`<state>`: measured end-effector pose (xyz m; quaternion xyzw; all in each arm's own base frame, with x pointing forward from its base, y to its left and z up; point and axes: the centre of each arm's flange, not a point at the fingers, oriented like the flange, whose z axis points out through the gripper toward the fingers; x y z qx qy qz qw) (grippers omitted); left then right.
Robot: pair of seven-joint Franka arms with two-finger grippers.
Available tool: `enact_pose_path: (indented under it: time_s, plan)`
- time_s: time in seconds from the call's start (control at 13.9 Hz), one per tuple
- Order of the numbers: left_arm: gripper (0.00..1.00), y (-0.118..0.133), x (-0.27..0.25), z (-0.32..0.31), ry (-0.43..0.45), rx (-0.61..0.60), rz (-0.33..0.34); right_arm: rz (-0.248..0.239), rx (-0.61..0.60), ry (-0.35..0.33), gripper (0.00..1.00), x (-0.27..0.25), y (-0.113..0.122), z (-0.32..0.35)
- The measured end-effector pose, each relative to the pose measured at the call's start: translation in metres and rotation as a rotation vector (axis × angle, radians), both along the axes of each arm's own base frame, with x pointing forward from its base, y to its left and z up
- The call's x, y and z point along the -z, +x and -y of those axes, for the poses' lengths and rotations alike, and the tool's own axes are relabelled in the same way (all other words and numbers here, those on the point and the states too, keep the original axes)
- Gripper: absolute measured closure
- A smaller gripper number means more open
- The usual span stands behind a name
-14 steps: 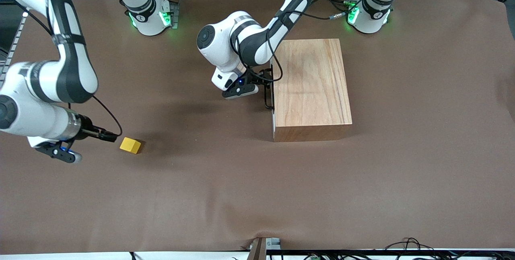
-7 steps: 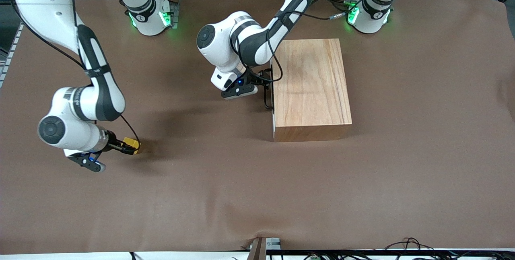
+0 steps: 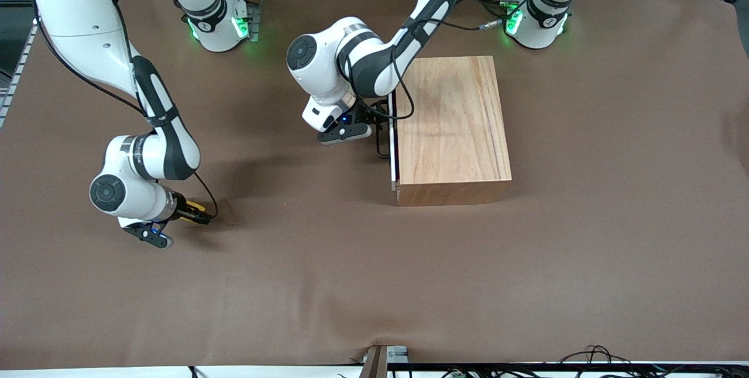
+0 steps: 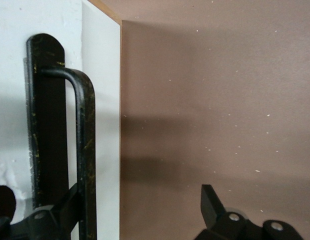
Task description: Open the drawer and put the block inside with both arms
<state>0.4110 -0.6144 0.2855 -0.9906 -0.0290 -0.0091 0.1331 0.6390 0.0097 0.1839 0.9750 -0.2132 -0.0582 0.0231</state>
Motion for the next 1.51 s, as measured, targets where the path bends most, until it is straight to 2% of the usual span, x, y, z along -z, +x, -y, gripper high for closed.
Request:
enact_pose_path:
  time_s: [0.14,0.29,0.36,0.58,0.79,1.15,1.51]
  plan:
    - [0.00,0.000,-0.002,0.003,-0.025,-0.001,0.005,0.000,0.000,0.000,0.17,0.000,0.000,0.000]
    - [0.00,0.002,-0.004,0.008,-0.075,-0.017,0.004,0.001,-0.001,0.000,0.39,0.000,0.000,0.000]
    - [0.00,0.003,-0.005,0.009,-0.090,-0.022,0.003,0.001,-0.005,0.000,0.44,0.000,0.000,0.000]
    - [0.00,0.003,-0.007,0.012,-0.113,-0.033,0.014,0.014,-0.070,0.005,0.44,-0.006,0.005,0.004]
    - [0.00,0.000,-0.009,0.020,-0.151,-0.052,0.033,0.062,-0.191,0.013,0.44,-0.038,0.016,0.019]
    - [0.00,-0.008,-0.012,0.032,-0.207,-0.080,0.055,0.077,-0.417,0.036,0.44,-0.140,0.035,0.075]
    - [0.00,-0.008,-0.013,0.034,-0.217,-0.079,0.058,0.179,-0.768,0.021,0.44,-0.236,0.053,0.072]
